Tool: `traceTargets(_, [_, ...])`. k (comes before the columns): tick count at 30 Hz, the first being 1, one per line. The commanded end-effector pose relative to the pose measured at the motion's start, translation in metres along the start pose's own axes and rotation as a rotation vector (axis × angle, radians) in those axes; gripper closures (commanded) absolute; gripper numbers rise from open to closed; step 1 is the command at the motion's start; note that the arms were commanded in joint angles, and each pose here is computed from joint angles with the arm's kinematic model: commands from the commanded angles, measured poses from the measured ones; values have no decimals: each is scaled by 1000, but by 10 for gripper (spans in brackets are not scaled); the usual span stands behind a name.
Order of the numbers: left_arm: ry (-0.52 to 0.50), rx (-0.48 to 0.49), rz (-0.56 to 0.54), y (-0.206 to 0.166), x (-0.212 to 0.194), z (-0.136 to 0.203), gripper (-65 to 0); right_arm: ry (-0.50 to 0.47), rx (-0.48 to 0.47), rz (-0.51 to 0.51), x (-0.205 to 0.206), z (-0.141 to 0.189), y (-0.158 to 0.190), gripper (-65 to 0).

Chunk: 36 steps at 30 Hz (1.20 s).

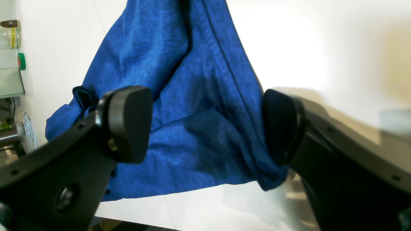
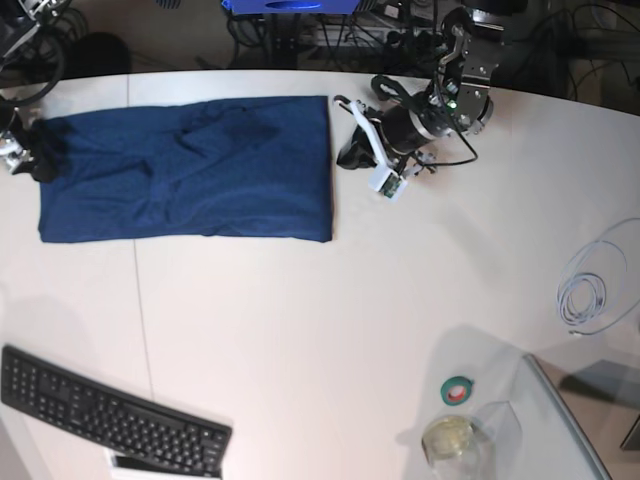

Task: Layout the t-shirt on the table in an organized manner, then fold the t-shirt properly
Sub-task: 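Grasp opposite ends of the shirt rectangle with both grippers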

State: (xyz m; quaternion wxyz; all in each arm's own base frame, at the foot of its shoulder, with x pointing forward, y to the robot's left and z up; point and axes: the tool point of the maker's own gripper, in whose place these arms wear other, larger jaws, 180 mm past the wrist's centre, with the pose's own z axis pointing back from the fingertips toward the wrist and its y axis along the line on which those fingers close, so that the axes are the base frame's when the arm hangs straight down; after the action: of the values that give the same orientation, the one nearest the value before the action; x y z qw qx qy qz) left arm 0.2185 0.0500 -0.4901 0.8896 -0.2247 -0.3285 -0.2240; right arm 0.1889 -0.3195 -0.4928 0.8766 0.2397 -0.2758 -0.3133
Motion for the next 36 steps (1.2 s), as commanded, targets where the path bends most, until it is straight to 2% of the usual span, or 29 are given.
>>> traceTargets(1, [-26, -5, -16, 0, 12, -1, 0, 150, -37, -5, -35, -5, -4, -503])
traceTargets(4, [-30, -20, -28, -1, 20, -9, 0, 158, -26, -1, -35, -10, 1, -503])
traceTargets(8, [-34, -41, -18, -6, 30, -25, 0, 201, -2, 53, -42, -22, 16, -503])
traceTargets(10, [-35, -46, -20, -5, 35, -30, 0, 187, 4, 63, -40, -26, 19, -503])
traceTargets(20, [-101, -72, -7, -12, 81, -54, 0, 187, -18, 65, -45, -21, 10, -497])
traceTargets(23, [-111, -70, -16, -10, 88, -54, 0, 187, -41, 82, -39, -15, 2, -413])
traceTargets(26, [-119, -69, -21, -10, 91, -53, 0, 238, -42, 146, -42, -18, 7, -335])
traceTargets(30, [-115, -64, -13, -8, 87, -52, 0, 279, -42, 199, -44, -21, 10, -335])
traceTargets(36, [-96, -65, 1, -10, 75, -51, 0, 293, -41, 212, -46, -22, 12, -317])
